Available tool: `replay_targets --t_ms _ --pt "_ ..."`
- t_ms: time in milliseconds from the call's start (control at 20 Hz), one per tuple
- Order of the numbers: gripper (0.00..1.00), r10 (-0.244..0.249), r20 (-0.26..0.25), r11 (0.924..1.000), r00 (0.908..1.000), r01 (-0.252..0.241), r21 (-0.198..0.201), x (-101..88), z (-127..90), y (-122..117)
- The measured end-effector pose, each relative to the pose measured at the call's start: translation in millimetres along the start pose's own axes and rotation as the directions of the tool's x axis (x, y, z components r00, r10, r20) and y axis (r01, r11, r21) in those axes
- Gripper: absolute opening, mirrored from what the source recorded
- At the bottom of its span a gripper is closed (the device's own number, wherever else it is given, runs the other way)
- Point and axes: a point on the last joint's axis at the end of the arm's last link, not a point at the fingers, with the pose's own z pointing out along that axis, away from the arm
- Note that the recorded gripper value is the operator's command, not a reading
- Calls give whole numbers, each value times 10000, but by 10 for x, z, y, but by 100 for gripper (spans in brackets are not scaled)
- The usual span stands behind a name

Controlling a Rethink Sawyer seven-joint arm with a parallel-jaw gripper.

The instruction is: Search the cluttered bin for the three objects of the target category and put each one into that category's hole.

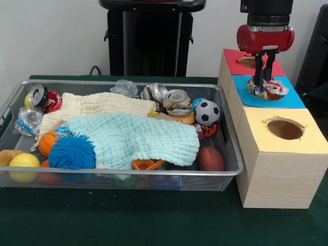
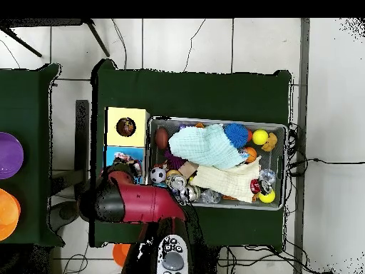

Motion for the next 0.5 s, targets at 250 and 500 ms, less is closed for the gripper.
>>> replay_targets --t_ms 250,500 --pt "0 368 247 9991 9990 -373 217 -128 -84 -98" --pt "0 717 676 9957 9951 -753 534 -343 -184 -207"
